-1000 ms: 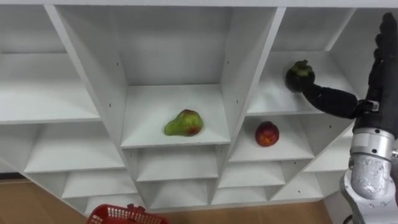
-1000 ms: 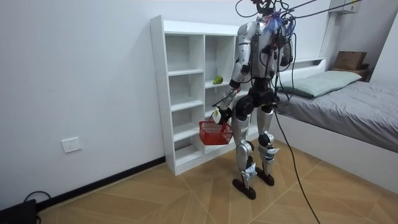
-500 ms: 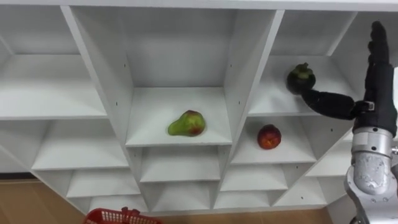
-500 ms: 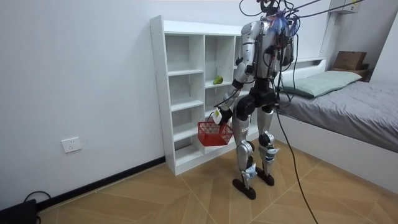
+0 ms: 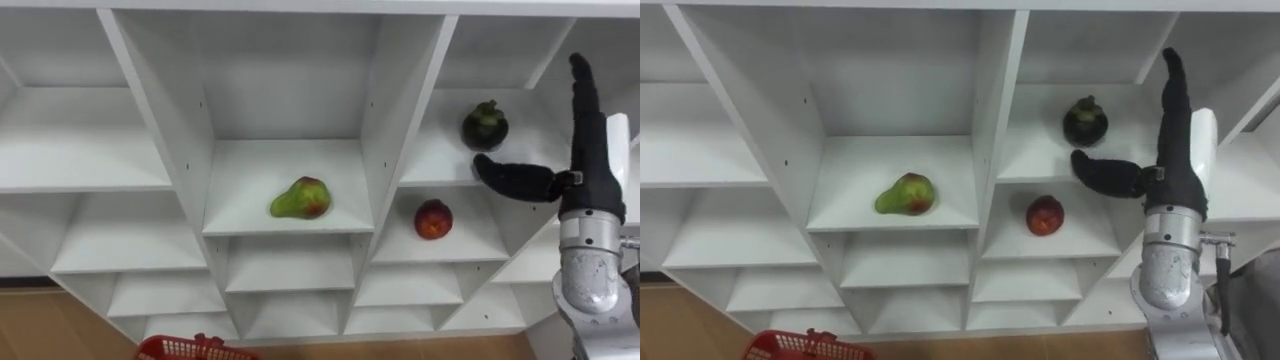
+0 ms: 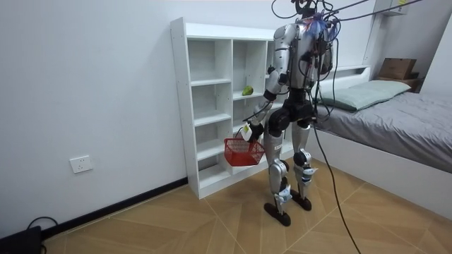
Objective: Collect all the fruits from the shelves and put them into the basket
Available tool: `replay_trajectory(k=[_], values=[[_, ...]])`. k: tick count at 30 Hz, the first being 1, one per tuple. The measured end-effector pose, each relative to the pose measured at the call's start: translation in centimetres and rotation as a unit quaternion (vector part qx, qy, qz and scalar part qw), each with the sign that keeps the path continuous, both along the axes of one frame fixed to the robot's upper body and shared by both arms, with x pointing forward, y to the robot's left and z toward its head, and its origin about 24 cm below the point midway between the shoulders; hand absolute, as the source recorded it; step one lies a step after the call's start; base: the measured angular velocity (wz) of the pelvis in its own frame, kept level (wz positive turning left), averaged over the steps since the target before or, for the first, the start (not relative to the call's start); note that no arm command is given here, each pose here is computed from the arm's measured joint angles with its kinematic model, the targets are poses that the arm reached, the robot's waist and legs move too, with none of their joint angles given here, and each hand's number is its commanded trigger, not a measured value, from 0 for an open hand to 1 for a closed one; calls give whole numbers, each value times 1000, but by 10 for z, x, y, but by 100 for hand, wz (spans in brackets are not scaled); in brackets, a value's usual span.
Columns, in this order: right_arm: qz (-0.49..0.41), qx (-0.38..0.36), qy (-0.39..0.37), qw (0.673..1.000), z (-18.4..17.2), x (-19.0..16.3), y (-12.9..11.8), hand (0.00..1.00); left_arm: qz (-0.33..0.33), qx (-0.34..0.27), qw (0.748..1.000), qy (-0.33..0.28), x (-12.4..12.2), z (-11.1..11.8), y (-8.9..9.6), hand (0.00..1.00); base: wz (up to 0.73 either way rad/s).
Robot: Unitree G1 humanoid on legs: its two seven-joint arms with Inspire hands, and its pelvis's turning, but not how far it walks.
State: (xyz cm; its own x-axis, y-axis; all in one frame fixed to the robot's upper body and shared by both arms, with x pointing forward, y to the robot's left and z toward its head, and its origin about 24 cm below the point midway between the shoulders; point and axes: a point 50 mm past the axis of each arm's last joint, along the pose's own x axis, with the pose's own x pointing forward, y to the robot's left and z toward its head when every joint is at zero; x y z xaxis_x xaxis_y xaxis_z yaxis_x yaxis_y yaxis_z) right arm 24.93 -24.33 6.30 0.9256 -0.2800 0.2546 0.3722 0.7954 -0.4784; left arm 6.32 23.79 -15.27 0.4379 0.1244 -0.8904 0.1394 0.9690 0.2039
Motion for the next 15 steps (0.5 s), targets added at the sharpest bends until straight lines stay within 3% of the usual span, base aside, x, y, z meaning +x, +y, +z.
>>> replay_trajectory(k=[15], values=[[31, -15, 19, 999, 6, 8, -1, 0, 13, -8, 1000, 0, 3, 1, 4, 100, 4]])
